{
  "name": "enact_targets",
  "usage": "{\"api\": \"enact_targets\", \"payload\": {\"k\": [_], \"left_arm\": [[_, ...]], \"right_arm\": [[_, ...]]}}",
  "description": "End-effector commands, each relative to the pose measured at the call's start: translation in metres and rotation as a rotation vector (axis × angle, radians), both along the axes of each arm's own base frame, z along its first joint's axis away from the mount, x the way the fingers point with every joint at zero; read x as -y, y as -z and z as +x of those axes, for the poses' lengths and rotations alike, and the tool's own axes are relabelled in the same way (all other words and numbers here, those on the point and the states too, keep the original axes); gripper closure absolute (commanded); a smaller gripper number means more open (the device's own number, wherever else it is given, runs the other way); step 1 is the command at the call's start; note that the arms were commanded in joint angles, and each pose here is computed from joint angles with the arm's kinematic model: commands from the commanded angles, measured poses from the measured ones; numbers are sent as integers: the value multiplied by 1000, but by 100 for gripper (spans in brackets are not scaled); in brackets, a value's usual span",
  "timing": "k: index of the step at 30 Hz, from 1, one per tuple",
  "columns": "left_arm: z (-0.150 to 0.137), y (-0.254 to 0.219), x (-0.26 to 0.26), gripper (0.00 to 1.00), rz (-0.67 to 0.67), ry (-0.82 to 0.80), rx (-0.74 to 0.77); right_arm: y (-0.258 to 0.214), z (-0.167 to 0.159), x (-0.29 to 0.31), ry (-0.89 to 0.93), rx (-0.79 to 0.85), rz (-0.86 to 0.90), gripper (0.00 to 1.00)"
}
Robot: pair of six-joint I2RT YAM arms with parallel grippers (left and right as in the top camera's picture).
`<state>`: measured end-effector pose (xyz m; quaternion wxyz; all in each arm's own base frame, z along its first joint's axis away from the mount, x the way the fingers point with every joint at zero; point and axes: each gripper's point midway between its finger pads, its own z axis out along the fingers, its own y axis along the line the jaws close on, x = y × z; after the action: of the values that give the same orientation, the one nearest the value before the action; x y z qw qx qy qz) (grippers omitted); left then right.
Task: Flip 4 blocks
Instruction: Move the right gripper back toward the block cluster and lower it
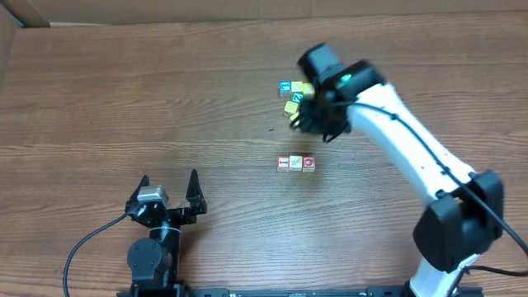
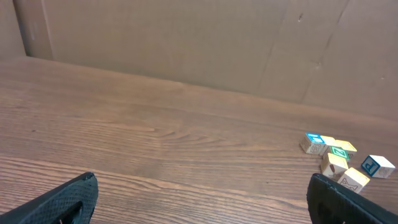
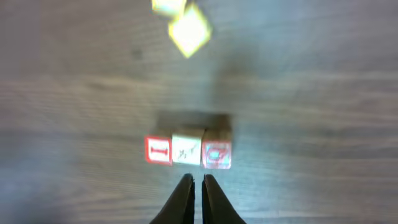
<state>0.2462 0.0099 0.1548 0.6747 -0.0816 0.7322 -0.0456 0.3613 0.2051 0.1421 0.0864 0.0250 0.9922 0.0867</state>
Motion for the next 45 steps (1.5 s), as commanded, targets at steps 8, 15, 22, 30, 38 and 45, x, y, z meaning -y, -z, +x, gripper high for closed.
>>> {"api": "enact_targets", "payload": {"k": [8, 15, 22, 30, 38, 45], "left_arm": [[0, -1, 4, 0, 18, 20, 6], [0, -1, 4, 0, 18, 20, 7], [0, -1, 4, 0, 18, 20, 6], [0, -1, 4, 0, 18, 20, 6], [0, -1, 4, 0, 18, 20, 6], [0, -1, 4, 0, 18, 20, 6]], "right_arm": [[28, -3, 65, 295, -112, -15, 96], [90, -36, 41, 293, -250, 127, 96], [112, -46, 24, 252, -250, 186, 96], [110, -44, 9, 199, -216, 200, 96], [110, -46, 7, 198, -223, 200, 96], [112, -39, 18, 205, -184, 149, 91]]}}
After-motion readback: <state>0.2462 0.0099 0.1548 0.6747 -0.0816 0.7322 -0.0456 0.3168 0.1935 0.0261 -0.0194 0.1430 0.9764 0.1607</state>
